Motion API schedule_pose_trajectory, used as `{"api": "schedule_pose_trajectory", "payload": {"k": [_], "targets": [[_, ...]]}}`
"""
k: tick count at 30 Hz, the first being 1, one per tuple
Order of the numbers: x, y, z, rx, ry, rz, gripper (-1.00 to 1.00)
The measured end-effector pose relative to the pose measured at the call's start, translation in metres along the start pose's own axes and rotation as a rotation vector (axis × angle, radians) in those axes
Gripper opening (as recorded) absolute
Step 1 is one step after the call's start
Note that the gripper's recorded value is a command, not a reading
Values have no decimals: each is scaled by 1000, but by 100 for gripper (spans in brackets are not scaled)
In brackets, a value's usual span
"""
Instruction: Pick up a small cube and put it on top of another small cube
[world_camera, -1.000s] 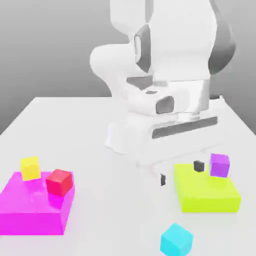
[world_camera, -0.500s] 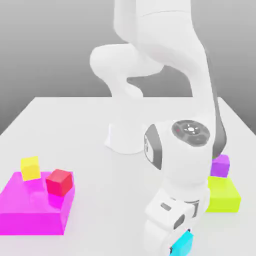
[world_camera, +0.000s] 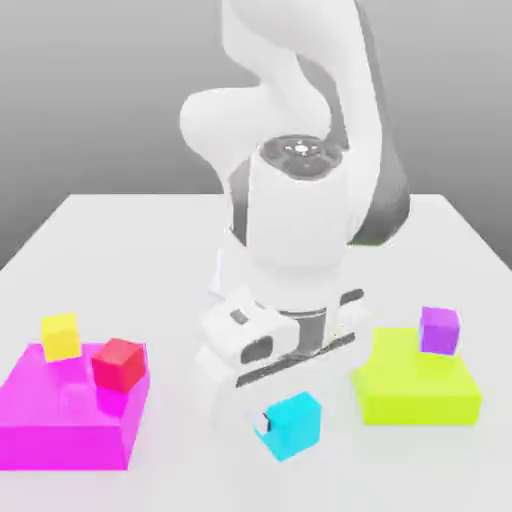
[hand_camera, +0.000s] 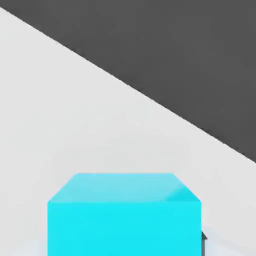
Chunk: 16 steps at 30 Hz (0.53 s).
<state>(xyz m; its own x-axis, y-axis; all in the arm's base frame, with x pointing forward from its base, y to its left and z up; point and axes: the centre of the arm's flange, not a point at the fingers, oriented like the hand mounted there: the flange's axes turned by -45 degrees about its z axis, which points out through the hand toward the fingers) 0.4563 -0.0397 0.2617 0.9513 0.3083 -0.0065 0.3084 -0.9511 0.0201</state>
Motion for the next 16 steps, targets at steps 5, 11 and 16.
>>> {"api": "schedule_pose_trajectory", "payload": {"k": [5,11,16], "targets": [[-72,66,-38,7,-1,331,-100],[-134,101,-32,26,2,589,-100],[-136,101,1,24,1,597,100]]}}
